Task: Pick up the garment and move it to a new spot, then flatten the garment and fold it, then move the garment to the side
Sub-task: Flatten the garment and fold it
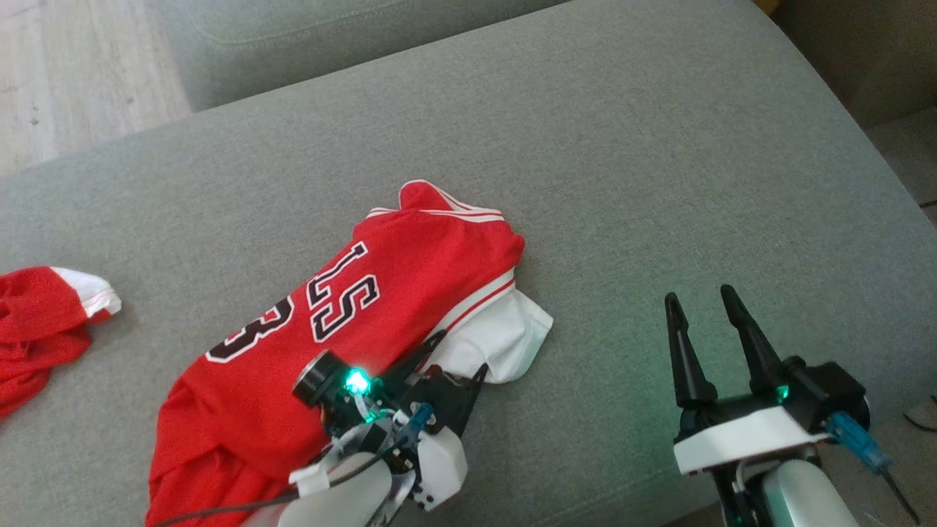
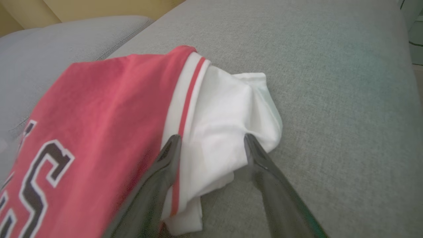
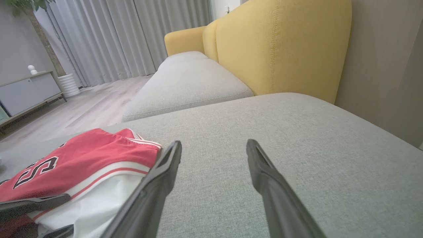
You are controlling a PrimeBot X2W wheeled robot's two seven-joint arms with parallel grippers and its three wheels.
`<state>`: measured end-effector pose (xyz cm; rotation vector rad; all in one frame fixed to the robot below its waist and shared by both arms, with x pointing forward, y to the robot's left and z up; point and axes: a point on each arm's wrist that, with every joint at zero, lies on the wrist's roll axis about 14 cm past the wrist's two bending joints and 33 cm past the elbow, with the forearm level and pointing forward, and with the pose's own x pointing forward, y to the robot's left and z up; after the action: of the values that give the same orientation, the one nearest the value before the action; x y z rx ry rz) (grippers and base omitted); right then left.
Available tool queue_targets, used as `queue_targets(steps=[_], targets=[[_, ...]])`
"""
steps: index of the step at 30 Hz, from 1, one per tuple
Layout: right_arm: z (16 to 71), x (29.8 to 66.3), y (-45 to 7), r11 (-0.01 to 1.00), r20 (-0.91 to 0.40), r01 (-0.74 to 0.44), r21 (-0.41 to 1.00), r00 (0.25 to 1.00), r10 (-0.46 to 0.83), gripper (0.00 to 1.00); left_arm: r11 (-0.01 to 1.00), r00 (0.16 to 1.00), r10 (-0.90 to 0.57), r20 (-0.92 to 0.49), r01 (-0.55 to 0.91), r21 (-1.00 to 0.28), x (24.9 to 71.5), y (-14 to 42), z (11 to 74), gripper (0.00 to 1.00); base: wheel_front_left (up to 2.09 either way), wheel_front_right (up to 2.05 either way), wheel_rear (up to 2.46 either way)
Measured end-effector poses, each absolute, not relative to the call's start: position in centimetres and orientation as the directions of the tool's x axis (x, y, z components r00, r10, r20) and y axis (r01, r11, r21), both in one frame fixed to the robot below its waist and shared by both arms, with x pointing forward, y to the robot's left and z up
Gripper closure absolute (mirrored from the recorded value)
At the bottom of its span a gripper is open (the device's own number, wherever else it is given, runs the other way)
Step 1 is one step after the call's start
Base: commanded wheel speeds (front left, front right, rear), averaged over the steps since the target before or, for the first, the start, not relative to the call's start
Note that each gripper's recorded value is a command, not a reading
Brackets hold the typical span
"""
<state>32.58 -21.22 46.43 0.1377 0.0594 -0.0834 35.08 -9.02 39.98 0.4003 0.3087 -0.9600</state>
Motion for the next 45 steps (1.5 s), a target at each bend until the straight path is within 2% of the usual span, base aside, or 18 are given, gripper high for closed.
queue_targets(steps=[1, 2, 3, 4, 5, 9, 10, 12, 23, 32, 41, 44, 45], targets=[[46.5, 32.7, -21.3, 0.987, -0.062, 0.088, 0.133, 0.995, -0.081, 0.00, 0.501, 0.533, -0.729, -0.429, 0.843, 0.195, 35.2, -9.2, 39.8, 0.00, 0.00, 0.00, 0.00], [46.7, 32.8, -21.4, 0.987, -0.059, 0.089, 0.131, 0.995, -0.082, 0.00, 0.493, 0.526, -0.731, -0.434, 0.848, 0.197, 35.3, -9.4, 39.7, 0.51, 0.00, 0.00, 0.00], [46.7, 32.9, -21.4, 0.987, -0.057, 0.090, 0.130, 0.995, -0.083, 0.00, 0.485, 0.520, -0.734, -0.438, 0.852, 0.198, 35.3, -9.6, 39.6, 0.67, 0.00, 0.00, 0.00], [46.7, 32.9, -21.5, 0.987, -0.056, 0.091, 0.129, 0.995, -0.084, 0.00, 0.477, 0.513, -0.736, -0.442, 0.856, 0.199, 35.3, -9.8, 39.5, 0.90, 0.00, 0.00, 0.00], [46.8, 33.0, -21.5, 0.987, -0.056, 0.093, 0.128, 0.995, -0.086, 0.00, 0.468, 0.503, -0.738, -0.450, 0.862, 0.197, 35.2, -10.0, 39.2, 1.00, 0.00, 0.00, 0.00], [46.7, 32.9, -21.9, 0.986, -0.058, 0.104, 0.132, 0.994, -0.097, 0.00, 0.432, 0.463, -0.742, -0.485, 0.883, 0.182, 34.8, -10.3, 38.2, 1.00, 0.00, 0.00, 0.00], [46.7, 32.9, -22.0, 0.985, -0.060, 0.108, 0.135, 0.993, -0.101, 0.00, 0.426, 0.452, -0.742, -0.495, 0.888, 0.172, 34.7, -10.3, 37.9, 0.95, 0.00, 0.00, 0.00], [46.6, 32.8, -22.1, 0.984, -0.062, 0.114, 0.139, 0.992, -0.106, 0.00, 0.418, 0.435, -0.744, -0.508, 0.895, 0.154, 34.3, -10.5, 37.4, 1.00, 0.00, 0.00, 0.00], [46.6, 32.6, -22.5, 0.980, -0.064, 0.131, 0.147, 0.990, -0.123, 0.00, 0.402, 0.386, -0.764, -0.517, 0.911, 0.087, 33.9, -11.3, 36.9, 1.00, 0.00, 0.00, 0.00], [46.8, 32.3, -22.8, 0.978, -0.058, 0.141, 0.152, 0.989, -0.134, 0.00, 0.365, 0.284, -0.841, -0.460, 0.926, -0.096, 30.8, -13.5, 37.8, 1.00, 0.00, 0.00, 0.00], [46.9, 32.0, -23.4, 0.976, -0.055, 0.159, 0.148, 0.987, -0.153, 0.00, 0.257, 0.173, -0.940, -0.294, 0.926, -0.278, 26.9, -16.8, 41.1, 1.00, 0.00, 0.00, 0.00], [47.0, 31.9, -23.4, 0.976, -0.053, 0.161, 0.147, 0.987, -0.155, 0.00, 0.269, 0.190, -0.941, -0.279, 0.920, -0.283, 26.9, -16.9, 41.4, 1.00, 0.00, 0.00, 0.00], [47.1, 31.9, -23.4, 0.976, -0.051, 0.162, 0.147, 0.987, -0.156, 0.00, 0.280, 0.202, -0.938, -0.281, 0.920, -0.274, 27.1, -16.9, 41.4, 0.75, 0.00, 0.00, 0.00]])
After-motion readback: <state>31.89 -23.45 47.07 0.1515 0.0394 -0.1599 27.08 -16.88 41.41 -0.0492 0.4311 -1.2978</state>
